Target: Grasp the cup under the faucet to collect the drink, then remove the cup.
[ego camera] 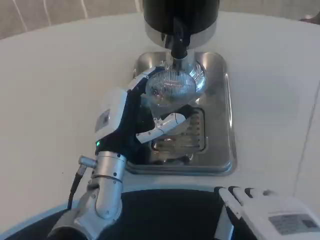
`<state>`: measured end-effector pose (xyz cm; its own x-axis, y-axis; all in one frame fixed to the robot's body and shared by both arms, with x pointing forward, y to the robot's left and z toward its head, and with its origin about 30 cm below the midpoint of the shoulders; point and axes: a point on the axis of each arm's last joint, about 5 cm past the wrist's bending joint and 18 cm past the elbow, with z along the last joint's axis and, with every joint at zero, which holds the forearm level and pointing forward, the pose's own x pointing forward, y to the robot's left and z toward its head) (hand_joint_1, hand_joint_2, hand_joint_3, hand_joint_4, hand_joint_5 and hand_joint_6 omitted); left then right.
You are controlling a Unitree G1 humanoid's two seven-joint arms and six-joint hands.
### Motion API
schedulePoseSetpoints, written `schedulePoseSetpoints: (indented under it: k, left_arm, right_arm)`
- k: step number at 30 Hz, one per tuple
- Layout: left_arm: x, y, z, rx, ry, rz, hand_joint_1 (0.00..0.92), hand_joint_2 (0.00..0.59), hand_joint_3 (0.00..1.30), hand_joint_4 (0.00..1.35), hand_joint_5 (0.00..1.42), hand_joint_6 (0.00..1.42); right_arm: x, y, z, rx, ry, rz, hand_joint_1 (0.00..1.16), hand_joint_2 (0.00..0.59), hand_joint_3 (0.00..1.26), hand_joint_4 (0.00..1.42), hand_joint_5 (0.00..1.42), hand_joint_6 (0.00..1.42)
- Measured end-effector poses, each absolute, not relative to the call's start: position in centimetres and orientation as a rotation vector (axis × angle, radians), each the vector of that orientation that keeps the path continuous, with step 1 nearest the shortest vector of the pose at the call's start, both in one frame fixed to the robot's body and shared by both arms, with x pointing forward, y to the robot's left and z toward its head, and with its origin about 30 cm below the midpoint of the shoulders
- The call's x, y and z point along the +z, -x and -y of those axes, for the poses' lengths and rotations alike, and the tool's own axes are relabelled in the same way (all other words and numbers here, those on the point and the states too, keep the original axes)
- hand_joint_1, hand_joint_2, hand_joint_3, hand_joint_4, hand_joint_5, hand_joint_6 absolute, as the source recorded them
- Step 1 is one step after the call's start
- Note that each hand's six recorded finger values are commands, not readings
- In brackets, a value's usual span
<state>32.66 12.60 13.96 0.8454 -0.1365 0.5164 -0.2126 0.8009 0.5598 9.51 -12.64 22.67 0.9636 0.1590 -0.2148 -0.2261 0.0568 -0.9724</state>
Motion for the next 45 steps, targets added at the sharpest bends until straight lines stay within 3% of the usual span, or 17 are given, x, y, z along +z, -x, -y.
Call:
schedulePoseSetpoints:
  k: [10, 24, 32, 38, 45]
  left_arm:
    - [14.3, -32.7, -13.4, 0.04, -0.648, 0.607, 0.203, 0.017, 0.09, 0.07, 0.32, 0.39]
    - [14.4, -32.0, -16.2, 0.069, -0.615, 0.658, 0.183, 0.023, 0.11, 0.13, 0.33, 0.37]
    - [14.1, -31.2, -19.0, 0.088, -0.646, 0.662, 0.141, 0.043, 0.16, 0.2, 0.34, 0.36]
    - [14.0, -30.1, -20.9, 0.045, -0.703, 0.71, 0.138, 0.085, 0.24, 0.27, 0.38, 0.36]
    - [13.7, -28.2, -22.9, -0.045, -0.801, 0.719, 0.138, 0.093, 0.23, 0.22, 0.32, 0.34]
  right_arm:
    - [22.7, -9.5, 12.7, 0.294, 1.483, -0.061, 0.35, 0.498, 0.0, 0.0, 0.0, 0.0]
    - [22.9, -9.7, 12.6, 0.29, 1.477, -0.043, 0.37, 0.489, 0.0, 0.0, 0.0, 0.0]
    - [23.4, -10.0, 12.6, 0.263, 1.454, 0.028, 0.37, 0.488, 0.0, 0.0, 0.0, 0.0]
    - [23.5, -10.3, 13.3, 0.204, 1.399, 0.048, 0.32, 0.507, 0.0, 0.0, 0.0, 0.0]
    - [24.5, -11.3, 14.8, 0.087, 1.236, 0.103, 0.26, 0.508, 0.0, 0.0, 0.0, 0.0]
